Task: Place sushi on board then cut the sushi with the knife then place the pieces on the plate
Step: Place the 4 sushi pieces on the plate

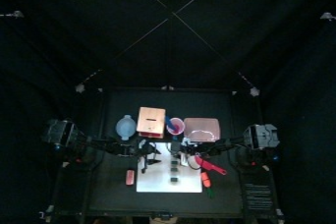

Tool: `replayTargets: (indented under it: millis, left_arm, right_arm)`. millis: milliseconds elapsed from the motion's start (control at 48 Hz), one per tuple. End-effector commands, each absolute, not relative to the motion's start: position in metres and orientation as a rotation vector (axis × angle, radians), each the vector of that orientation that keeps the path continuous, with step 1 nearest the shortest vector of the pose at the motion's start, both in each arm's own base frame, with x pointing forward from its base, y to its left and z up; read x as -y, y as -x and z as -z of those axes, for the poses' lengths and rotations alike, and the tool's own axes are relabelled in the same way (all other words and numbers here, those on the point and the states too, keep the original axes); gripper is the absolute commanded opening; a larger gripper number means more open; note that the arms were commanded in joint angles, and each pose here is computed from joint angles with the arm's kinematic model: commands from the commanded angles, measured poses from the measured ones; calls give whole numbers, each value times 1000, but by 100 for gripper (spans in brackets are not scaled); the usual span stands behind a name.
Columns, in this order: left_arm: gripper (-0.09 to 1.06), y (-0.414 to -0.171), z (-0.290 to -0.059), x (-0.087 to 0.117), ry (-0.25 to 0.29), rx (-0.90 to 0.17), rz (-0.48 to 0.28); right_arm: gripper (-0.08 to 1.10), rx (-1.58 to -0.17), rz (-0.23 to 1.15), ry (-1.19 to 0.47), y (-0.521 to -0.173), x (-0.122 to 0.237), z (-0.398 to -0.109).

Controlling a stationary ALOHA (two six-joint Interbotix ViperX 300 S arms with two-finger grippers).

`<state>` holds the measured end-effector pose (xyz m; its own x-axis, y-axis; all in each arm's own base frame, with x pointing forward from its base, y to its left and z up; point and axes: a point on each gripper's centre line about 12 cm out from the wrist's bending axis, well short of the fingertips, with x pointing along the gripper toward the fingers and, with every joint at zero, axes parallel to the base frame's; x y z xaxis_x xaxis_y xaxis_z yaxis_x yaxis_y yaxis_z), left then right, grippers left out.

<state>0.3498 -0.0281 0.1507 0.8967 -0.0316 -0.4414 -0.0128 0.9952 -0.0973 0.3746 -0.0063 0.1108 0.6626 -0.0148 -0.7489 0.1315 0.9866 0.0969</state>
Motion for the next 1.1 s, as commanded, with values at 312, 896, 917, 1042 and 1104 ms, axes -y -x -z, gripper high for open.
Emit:
replayTargets:
  millis: [312, 896, 917, 1042, 1104]
  left_arm:
    - [82, -353, -159, 27, 102, -431, 6]
    - [82, -353, -159, 27, 100, -432, 9]
    - [82, -353, -159, 27, 101, -429, 8]
    - [82, -353, -159, 27, 101, -429, 8]
    - [82, -353, -159, 27, 103, -431, 7]
  right_arm:
    - [57, -765, 221, -246, -330, 42, -184]
    - [57, -849, 535, -447, -290, 127, -154]
    - [58, -858, 540, -449, -290, 128, -151]
    - [61, -893, 567, -469, -291, 139, -133]
    - [65, -908, 575, -475, -290, 141, -126]
